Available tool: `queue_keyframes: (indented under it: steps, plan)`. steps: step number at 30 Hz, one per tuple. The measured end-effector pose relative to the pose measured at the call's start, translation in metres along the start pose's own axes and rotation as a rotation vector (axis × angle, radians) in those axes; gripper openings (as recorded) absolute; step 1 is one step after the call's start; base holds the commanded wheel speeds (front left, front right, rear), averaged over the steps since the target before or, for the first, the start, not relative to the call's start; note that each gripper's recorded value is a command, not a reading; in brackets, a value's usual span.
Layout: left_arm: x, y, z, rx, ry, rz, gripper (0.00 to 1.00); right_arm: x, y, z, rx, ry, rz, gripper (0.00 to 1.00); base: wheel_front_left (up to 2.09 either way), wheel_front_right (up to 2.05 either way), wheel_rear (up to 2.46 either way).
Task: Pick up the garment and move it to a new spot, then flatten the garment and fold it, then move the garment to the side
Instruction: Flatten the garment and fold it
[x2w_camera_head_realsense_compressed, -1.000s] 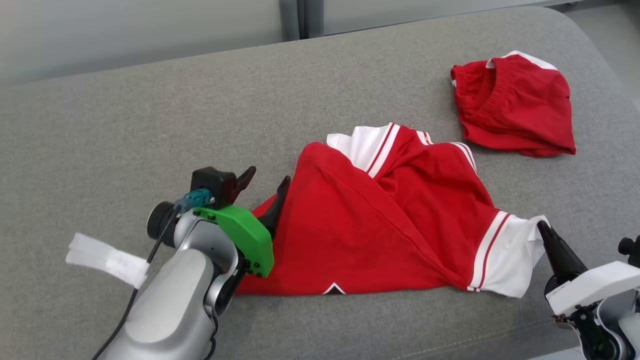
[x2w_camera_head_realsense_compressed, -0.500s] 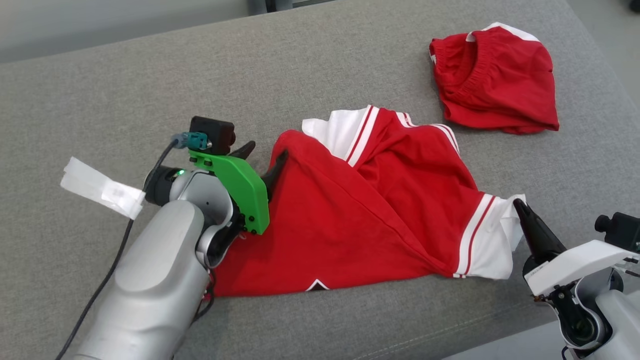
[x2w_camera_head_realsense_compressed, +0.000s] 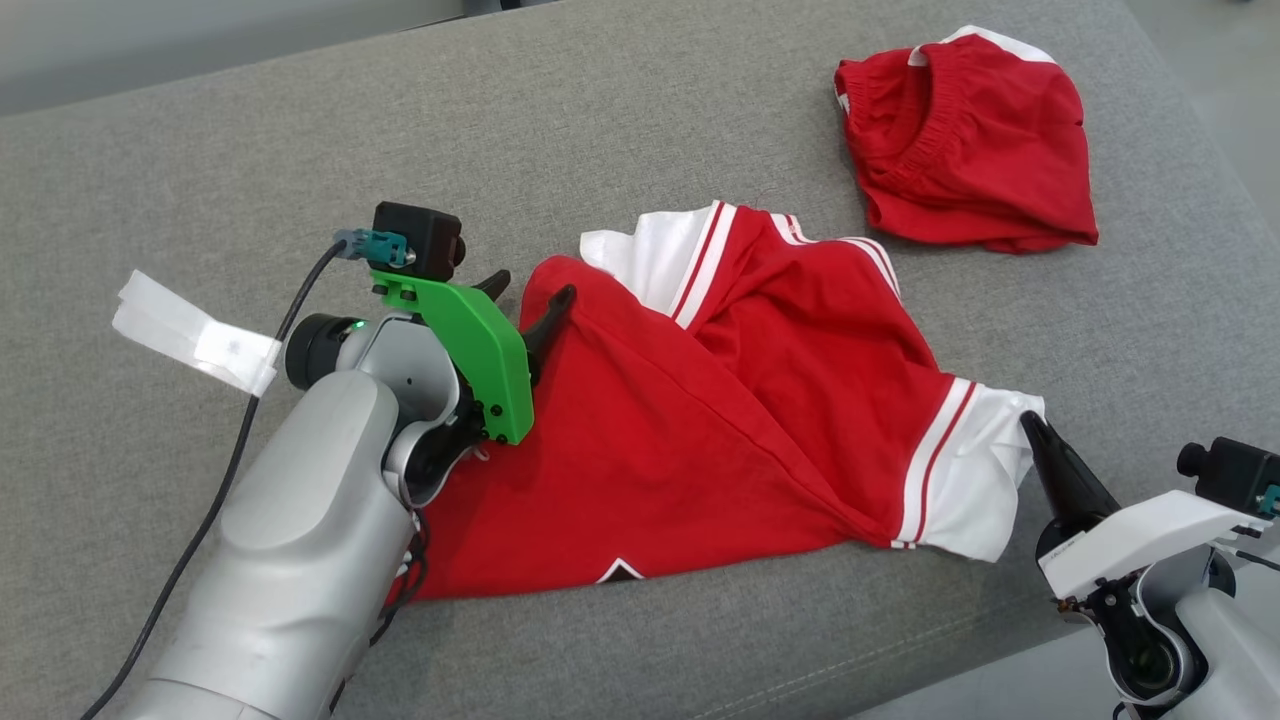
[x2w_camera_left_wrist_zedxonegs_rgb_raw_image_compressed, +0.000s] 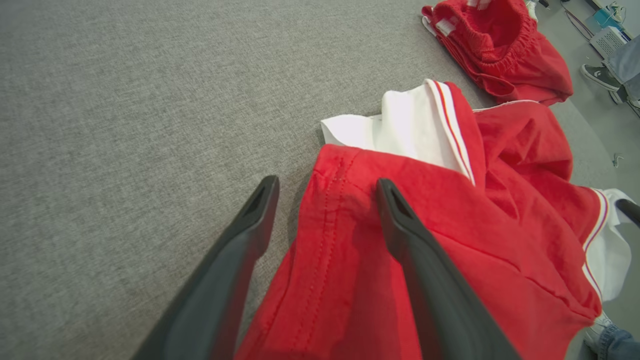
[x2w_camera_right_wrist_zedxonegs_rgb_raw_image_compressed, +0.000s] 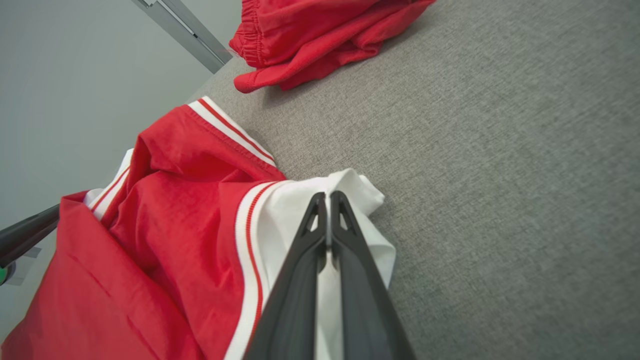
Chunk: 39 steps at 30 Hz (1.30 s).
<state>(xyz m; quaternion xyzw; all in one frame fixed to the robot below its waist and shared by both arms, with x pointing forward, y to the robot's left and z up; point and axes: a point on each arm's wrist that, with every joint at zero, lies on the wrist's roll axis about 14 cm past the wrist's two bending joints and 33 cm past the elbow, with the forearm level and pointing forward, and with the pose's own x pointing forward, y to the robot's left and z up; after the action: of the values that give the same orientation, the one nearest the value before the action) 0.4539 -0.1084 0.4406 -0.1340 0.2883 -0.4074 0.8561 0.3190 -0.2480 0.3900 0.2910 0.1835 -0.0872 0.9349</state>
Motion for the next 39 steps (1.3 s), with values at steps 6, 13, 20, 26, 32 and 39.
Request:
queue_keyframes:
  steps: [6,13,20,26,32,39]
  plan:
    - [0.002,-0.001,-0.003,-0.045,0.017,-0.010,1.00,0.004,0.008,0.000,-0.003,0.000,0.024,0.00,0.00,0.00,0.00]
    - [0.008,-0.003,-0.004,-0.123,0.025,-0.029,1.00,0.001,0.004,0.000,-0.006,0.002,0.011,0.00,0.00,0.00,0.00]
    - [0.013,-0.009,-0.007,-0.121,0.049,-0.055,0.89,-0.001,-0.005,-0.002,-0.007,0.004,-0.015,0.00,0.00,0.00,0.00]
    - [0.014,-0.014,-0.008,-0.107,0.069,-0.068,0.00,-0.001,-0.009,-0.002,-0.005,-0.006,-0.028,0.00,0.00,0.00,0.00]
    - [0.010,-0.017,0.004,-0.103,0.034,-0.078,0.00,0.005,-0.003,0.001,-0.007,-0.017,-0.009,0.00,0.00,0.00,0.00]
    - [-0.007,-0.020,0.060,-0.212,-0.202,-0.109,0.00,0.025,0.036,0.040,-0.011,-0.138,0.113,0.00,0.00,0.00,0.00]
